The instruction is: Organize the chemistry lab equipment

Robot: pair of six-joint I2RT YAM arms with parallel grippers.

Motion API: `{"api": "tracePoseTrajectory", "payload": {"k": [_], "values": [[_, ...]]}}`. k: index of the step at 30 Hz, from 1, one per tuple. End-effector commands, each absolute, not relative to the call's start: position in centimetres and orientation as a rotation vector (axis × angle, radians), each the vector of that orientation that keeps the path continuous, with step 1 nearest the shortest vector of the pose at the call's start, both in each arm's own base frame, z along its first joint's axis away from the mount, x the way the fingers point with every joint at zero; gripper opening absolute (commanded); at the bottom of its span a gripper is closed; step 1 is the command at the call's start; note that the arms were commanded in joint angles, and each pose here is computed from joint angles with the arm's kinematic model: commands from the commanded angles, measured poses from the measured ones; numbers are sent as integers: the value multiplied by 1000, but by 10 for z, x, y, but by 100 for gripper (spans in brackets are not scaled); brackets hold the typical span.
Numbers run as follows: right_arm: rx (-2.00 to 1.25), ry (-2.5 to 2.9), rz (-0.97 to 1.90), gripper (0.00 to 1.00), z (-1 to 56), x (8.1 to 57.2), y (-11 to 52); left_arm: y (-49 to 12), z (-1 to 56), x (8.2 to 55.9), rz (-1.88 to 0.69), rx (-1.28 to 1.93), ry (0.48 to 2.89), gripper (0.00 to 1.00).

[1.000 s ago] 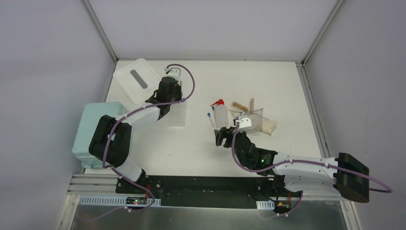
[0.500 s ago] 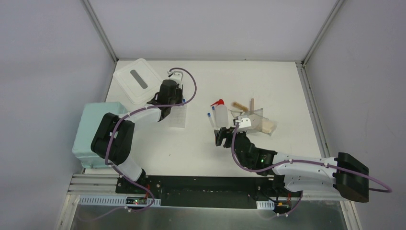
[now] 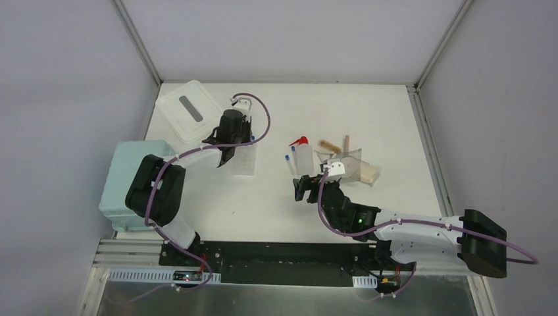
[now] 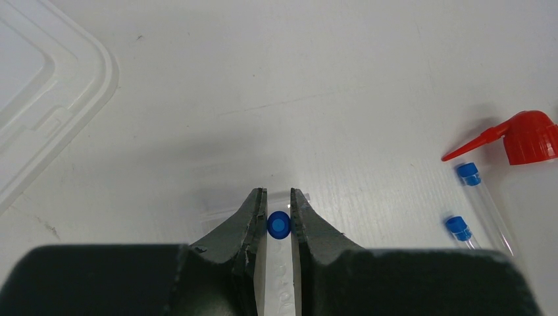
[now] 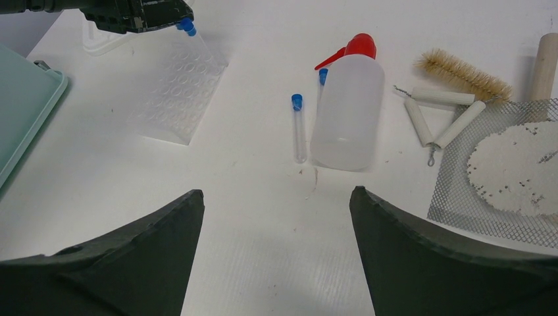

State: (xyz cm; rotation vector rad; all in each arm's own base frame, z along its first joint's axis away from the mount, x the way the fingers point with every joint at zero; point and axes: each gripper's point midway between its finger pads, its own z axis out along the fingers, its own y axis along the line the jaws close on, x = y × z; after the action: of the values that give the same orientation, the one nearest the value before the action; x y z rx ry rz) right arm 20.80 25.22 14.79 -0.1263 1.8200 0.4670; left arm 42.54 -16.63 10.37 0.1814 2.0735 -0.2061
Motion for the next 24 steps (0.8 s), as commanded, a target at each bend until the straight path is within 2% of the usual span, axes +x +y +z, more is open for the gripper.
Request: {"api": "tracePoseTrajectory", "payload": {"k": [1,10,16,20,24], "values": [[-87,1804,469,85,157,212,252,-158,113,423,-187,179,2051,19],[-85,1797,479,86,163,211,250,-155,149,416,-193,183,2002,36],[-92,1802,475,86,166,212,253,-136,176,406,-138,78,1991,40],[-93,1847,431,84,165,217,257,-122,204,387,-122,2,2017,53],[-94,1994,389,75,150,229,262,-122,221,362,-194,4,2103,70]]}}
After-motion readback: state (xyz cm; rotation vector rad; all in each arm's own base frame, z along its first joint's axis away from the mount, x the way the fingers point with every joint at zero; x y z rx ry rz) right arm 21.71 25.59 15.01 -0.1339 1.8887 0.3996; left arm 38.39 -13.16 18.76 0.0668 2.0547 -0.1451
